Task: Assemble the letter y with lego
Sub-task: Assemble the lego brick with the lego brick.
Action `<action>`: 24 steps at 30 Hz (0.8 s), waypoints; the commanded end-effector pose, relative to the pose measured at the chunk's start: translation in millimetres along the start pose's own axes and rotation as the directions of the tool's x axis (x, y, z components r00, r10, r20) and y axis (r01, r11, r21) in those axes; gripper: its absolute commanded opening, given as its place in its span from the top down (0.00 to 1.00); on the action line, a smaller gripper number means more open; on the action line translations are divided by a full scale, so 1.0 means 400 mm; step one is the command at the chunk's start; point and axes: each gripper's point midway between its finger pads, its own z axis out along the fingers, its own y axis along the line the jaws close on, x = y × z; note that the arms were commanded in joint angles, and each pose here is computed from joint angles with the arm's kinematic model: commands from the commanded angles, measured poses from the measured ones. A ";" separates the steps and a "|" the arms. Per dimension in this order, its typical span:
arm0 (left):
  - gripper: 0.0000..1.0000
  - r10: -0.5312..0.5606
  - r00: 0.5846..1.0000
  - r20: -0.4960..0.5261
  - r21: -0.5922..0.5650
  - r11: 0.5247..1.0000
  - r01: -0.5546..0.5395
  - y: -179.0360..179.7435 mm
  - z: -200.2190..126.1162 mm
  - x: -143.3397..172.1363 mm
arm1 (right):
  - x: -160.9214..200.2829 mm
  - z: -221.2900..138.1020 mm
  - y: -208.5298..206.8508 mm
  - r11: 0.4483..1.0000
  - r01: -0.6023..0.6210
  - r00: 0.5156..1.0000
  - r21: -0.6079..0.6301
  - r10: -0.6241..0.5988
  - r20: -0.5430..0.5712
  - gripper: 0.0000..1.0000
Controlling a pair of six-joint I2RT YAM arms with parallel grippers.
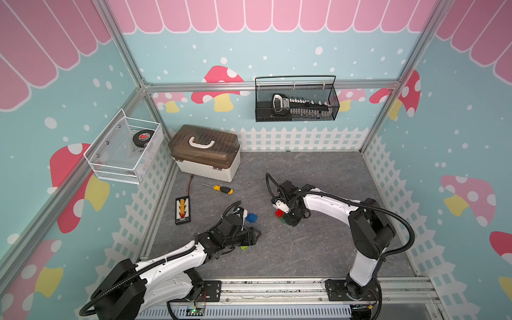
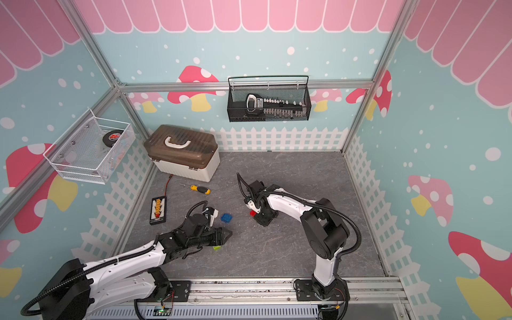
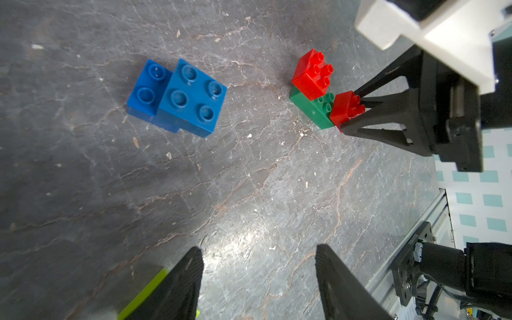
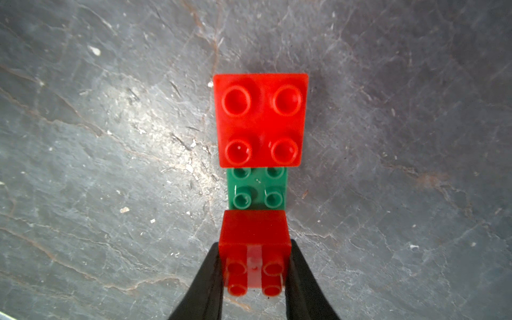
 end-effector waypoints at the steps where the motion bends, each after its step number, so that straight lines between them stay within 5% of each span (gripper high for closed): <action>1: 0.34 0.012 1.000 0.017 -0.015 1.000 -0.012 0.006 -0.004 -0.006 | 0.083 0.054 0.053 0.996 0.028 0.986 -0.084 -0.041 -0.162 0.79; 15: 0.34 0.011 1.000 0.015 -0.013 1.000 -0.011 0.008 0.001 -0.003 | 0.073 0.062 0.053 0.995 0.067 0.970 -0.079 -0.083 -0.226 0.79; 24: 0.34 0.009 1.000 0.019 -0.020 1.000 -0.009 0.016 -0.001 -0.001 | 0.078 0.088 0.049 0.998 -0.017 0.962 -0.061 -0.001 -0.275 0.79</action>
